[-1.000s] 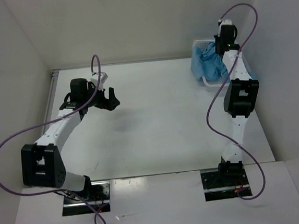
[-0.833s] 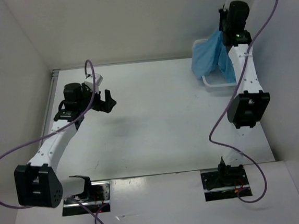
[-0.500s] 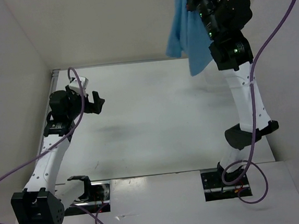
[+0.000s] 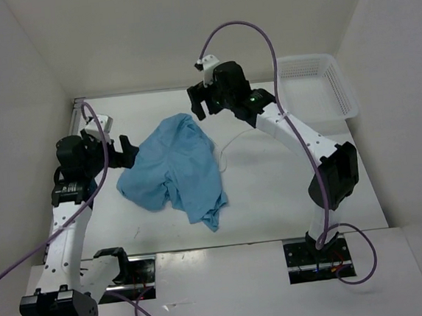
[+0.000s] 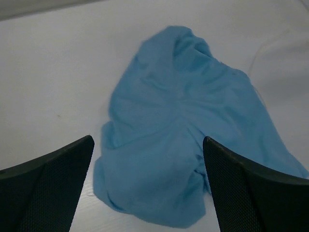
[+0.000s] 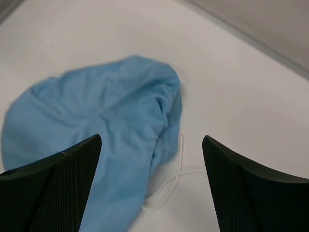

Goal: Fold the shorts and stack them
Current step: Move the shorts to the center of the board

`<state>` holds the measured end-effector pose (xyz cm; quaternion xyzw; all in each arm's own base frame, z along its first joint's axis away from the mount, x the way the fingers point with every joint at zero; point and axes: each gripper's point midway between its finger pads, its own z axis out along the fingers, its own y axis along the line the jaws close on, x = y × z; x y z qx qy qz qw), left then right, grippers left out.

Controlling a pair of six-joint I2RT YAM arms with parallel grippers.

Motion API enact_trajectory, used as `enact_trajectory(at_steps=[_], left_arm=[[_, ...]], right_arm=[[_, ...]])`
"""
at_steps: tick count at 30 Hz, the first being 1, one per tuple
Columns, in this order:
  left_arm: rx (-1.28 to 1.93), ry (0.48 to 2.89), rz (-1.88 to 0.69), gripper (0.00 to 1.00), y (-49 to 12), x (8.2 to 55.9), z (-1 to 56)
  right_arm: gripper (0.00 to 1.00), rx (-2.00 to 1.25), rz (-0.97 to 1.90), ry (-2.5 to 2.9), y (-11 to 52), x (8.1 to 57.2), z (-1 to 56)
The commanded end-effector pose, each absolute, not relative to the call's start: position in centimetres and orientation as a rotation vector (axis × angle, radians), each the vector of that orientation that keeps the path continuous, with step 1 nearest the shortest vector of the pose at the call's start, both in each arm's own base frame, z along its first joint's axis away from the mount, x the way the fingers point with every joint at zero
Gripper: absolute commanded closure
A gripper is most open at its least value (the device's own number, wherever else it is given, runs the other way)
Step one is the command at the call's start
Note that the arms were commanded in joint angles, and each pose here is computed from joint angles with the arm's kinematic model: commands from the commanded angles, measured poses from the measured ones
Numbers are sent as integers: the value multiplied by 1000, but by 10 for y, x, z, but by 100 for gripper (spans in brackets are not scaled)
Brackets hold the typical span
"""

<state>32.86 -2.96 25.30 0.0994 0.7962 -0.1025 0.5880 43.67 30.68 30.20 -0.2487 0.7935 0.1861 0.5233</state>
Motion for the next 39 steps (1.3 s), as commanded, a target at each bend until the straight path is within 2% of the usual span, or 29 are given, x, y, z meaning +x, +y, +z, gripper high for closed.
enact_trajectory(at_steps=[1, 9, 11, 17, 21, 25, 27, 28, 29, 31, 32, 34, 36, 37, 39], left_arm=[[358, 1970, -467, 0, -73, 296, 235], [692, 2178, -784, 0, -168, 246, 173], [826, 2209, -825, 0, -198, 231, 153], [1073, 2232, -677, 0, -243, 206, 91], [1100, 2214, -707, 0, -252, 204, 77], [1101, 2221, -735, 21, -255, 206, 69], [1105, 2225, -798, 38, -257, 203, 69], [1092, 2229, -794, 50, -254, 205, 69], [1092, 2228, -794, 81, -254, 205, 67], [1071, 2224, -777, 96, -250, 208, 67], [1068, 2210, -778, 98, -250, 208, 69], [1056, 2207, -749, 96, -246, 211, 67], [1052, 2209, -736, 87, -244, 210, 66], [1045, 2201, -724, 69, -243, 212, 69], [1039, 2203, -710, 45, -241, 212, 70]], right_arm=[[10, -535, 391, 1811, 285, 432, 332], [30, -452, 257, 2043, 229, 446, 206], [31, -464, 235, 2088, 224, 447, 174], [37, -449, 356, 2125, 248, 465, 142], [37, -437, 513, 2181, 273, 471, 123], [38, -364, 570, 2306, 280, 476, 77], [38, -358, 626, 2319, 288, 474, 78], [38, -350, 642, 2334, 290, 473, 73], [38, -344, 660, 2338, 291, 471, 73], [38, -343, 686, 2375, 291, 461, 62], [38, -334, 706, 2389, 292, 456, 59], [38, -325, 723, 2408, 293, 451, 55], [38, -343, 767, 2421, 301, 442, 53], [38, -337, 788, 2425, 303, 440, 54], [38, -335, 844, 2419, 308, 436, 63]])
